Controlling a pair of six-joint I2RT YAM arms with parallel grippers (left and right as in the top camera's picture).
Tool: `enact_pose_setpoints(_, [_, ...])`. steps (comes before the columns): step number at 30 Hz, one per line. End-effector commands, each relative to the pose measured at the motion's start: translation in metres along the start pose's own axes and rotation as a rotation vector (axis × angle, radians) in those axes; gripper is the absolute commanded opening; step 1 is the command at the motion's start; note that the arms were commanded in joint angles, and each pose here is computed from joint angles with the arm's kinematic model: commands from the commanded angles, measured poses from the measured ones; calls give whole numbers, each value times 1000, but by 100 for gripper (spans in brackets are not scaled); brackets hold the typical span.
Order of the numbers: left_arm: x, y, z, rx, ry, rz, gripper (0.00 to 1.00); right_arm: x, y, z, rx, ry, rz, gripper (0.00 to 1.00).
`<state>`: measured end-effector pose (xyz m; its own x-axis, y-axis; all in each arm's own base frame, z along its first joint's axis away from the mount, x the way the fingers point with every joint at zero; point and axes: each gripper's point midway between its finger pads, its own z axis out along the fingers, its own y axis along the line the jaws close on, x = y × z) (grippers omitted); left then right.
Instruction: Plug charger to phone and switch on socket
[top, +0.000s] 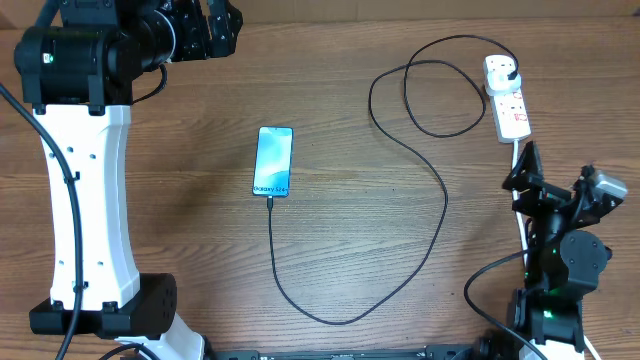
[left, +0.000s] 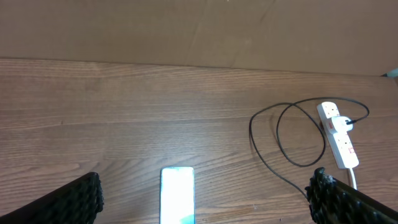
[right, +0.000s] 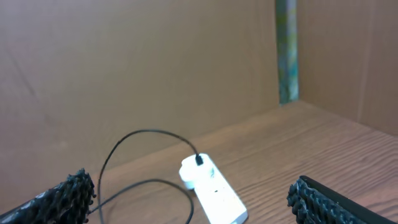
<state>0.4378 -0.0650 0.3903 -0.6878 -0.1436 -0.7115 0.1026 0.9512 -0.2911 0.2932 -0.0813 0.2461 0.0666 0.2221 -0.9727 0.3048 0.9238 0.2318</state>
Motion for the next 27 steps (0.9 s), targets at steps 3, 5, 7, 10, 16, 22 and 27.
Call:
enact_pose_setpoints(3, [1,5,6,-11,9,-20,100,4,-13,18,59,40,-22,100])
enact_pose_setpoints(5, [1,5,6,-11,9,-20,100,8,-14,31,59,79,-23,100])
enact_pose_setpoints(7, [1,5,6,-11,9,-19,100,12,-16,49,52,127,-21,100])
enact_pose_setpoints(10, [1,5,6,-11,9,-20,100,15,-21,76,41,187,-13,100])
enact_pose_setpoints(16, [1,5,6,-11,9,-20,100,12,-29,121,13,241,11,100])
enact_pose_setpoints(22, [1,5,6,-11,9,-20,100,27,-41,160,13,310,27,100])
enact_pose_setpoints(27, [1,5,6,-11,9,-20,100,46,-41,191,-23,355,40,100])
